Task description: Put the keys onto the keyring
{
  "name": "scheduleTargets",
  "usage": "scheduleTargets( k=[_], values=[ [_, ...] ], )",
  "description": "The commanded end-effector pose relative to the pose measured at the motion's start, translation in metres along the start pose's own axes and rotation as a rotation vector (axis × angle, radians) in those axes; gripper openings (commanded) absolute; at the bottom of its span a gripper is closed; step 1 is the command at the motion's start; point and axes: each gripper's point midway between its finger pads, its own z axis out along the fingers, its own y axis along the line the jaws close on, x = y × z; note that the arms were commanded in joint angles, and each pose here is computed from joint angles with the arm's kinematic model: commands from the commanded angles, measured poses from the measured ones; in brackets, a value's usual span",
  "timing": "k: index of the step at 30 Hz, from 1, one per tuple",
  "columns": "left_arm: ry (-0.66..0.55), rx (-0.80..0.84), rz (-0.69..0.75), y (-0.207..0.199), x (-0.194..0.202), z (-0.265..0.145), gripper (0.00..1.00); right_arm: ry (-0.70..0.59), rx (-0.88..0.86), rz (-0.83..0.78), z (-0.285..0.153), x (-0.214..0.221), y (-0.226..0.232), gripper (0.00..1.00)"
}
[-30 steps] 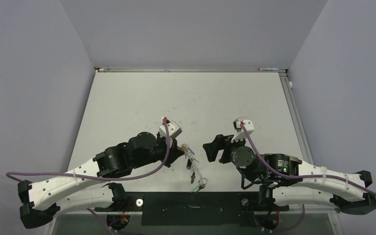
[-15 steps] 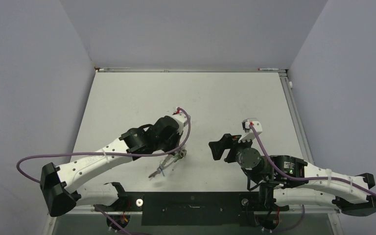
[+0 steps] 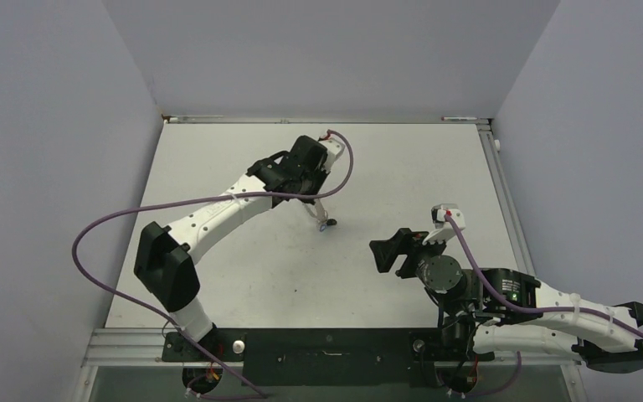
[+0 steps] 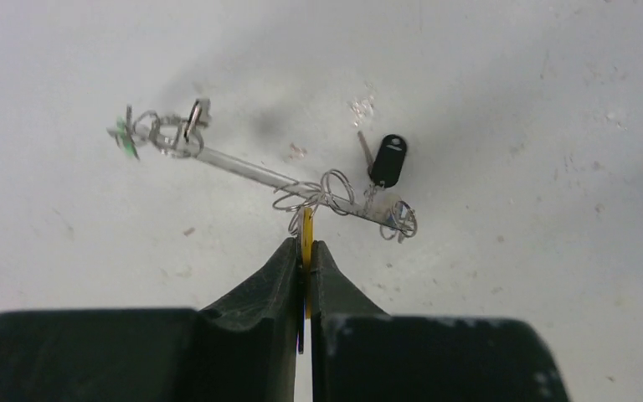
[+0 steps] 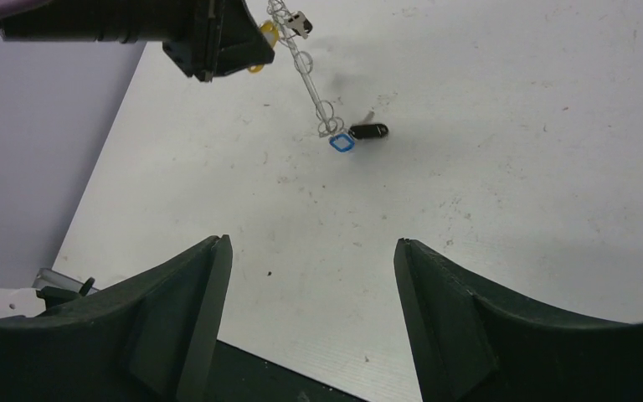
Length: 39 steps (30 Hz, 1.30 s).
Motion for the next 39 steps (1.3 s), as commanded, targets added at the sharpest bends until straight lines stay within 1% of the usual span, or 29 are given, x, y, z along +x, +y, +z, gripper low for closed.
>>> scheduleTargets(
  k=[1, 3, 7, 8, 11, 14, 18, 22, 27, 30, 34, 35, 36, 39],
  values=[
    [-0.163, -0.112, 0.168, 0.023, -0.066, -0.014, 0.0, -0.034, 0.029, 0.031, -0.005, -0.016, -0.004, 0.72],
    [-0.167, -0.115, 0.215, 0.017, -0.06, -0.007, 0.0, -0.036, 0.031, 0.032, -0.005, -0.015, -0.006, 0.72],
    [-0.089, -0.093, 0.301, -0.003, -0.015, 0.027, 0.0, -0.049, 0.054, 0.037, -0.003, -0.013, -0.012, 0.72],
    [-0.058, -0.102, 0.284, -0.002, -0.004, 0.035, 0.0, -0.055, 0.063, 0.04, -0.003, -0.014, -0.014, 0.72],
    [0.023, -0.125, 0.168, -0.001, 0.026, 0.053, 0.0, -0.066, 0.085, 0.045, -0.004, -0.016, -0.018, 0.72],
    [0.033, -0.094, 0.088, -0.007, 0.042, 0.06, 0.0, -0.071, 0.09, 0.049, -0.004, -0.017, -0.019, 0.72],
    [0.041, -0.095, 0.015, -0.004, 0.059, 0.055, 0.0, -0.071, 0.092, 0.049, -0.005, -0.019, -0.019, 0.72],
    [0.081, -0.097, -0.013, 0.002, 0.091, 0.053, 0.0, -0.066, 0.094, 0.044, -0.004, -0.017, -0.019, 0.72],
    [0.144, -0.099, 0.009, 0.004, 0.123, 0.064, 0.01, -0.068, 0.091, 0.034, -0.001, -0.016, -0.015, 0.72],
    [0.169, -0.099, 0.009, 0.004, 0.132, 0.068, 0.02, -0.06, 0.094, 0.018, 0.0, -0.014, -0.014, 0.73],
    [0.159, -0.127, -0.006, 0.009, 0.134, 0.066, 0.03, -0.06, 0.103, 0.011, 0.001, -0.014, -0.016, 0.73],
    [0.155, -0.141, -0.007, 0.012, 0.134, 0.065, 0.06, -0.062, 0.105, 0.013, 0.001, -0.014, -0.016, 0.73],
    [0.151, -0.158, -0.007, 0.015, 0.134, 0.063, 0.14, -0.063, 0.103, 0.015, 0.001, -0.014, -0.016, 0.73],
    [0.127, -0.251, -0.017, 0.033, 0.131, 0.054, 0.32, -0.063, 0.102, 0.016, 0.002, -0.012, -0.016, 0.73]
  ],
)
